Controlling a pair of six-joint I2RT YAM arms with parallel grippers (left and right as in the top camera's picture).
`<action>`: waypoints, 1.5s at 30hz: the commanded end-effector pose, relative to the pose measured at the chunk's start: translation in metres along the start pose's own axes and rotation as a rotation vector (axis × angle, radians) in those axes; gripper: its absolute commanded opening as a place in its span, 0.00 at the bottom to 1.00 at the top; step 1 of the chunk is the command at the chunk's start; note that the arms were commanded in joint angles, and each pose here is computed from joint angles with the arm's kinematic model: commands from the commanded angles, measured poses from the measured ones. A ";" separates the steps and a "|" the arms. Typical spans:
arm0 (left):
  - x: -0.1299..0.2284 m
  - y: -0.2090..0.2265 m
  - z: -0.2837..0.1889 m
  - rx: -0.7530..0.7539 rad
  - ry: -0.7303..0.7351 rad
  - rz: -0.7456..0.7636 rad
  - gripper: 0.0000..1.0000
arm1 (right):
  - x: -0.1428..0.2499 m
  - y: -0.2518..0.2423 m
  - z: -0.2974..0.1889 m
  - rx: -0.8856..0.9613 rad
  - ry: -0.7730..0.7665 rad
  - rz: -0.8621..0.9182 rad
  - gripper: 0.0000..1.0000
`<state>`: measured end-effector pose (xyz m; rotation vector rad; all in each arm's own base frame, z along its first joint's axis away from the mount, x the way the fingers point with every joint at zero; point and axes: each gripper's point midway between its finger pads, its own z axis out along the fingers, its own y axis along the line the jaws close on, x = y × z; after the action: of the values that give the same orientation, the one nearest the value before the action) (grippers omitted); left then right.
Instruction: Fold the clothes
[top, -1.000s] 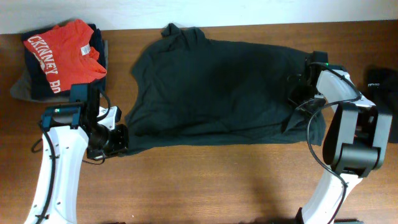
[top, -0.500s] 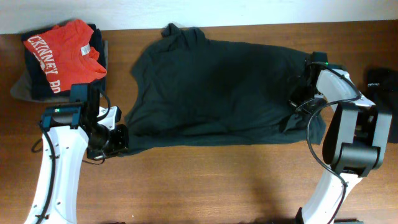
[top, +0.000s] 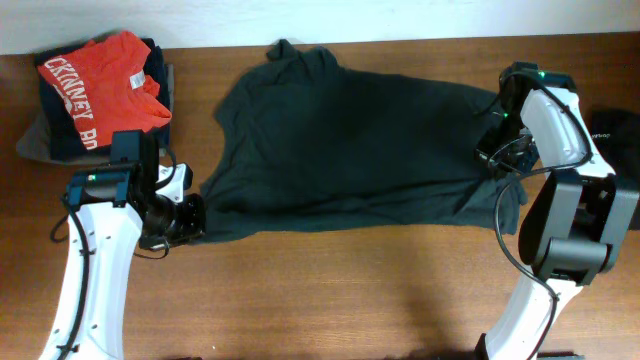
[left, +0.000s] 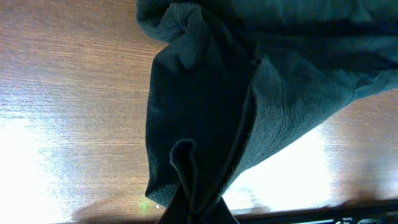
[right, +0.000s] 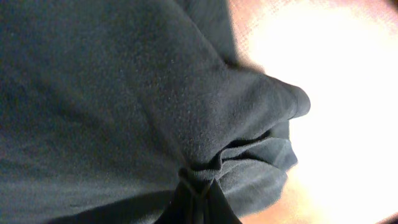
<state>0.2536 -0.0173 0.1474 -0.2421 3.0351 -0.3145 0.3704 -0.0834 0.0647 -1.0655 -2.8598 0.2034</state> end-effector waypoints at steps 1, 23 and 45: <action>-0.007 0.000 -0.007 -0.007 -0.042 0.003 0.01 | -0.002 -0.020 -0.037 0.032 -0.091 0.058 0.04; -0.010 -0.001 -0.007 -0.005 -0.057 0.007 0.01 | 0.041 -0.062 -0.059 0.132 -0.052 -0.002 0.14; -0.010 -0.001 -0.007 -0.005 -0.055 0.007 0.00 | 0.092 -0.083 -0.094 0.057 -0.039 0.002 0.04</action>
<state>0.2612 -0.0168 0.1482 -0.2347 3.0042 -0.3119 0.2692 -0.0783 0.1445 -1.0098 -2.7846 0.3264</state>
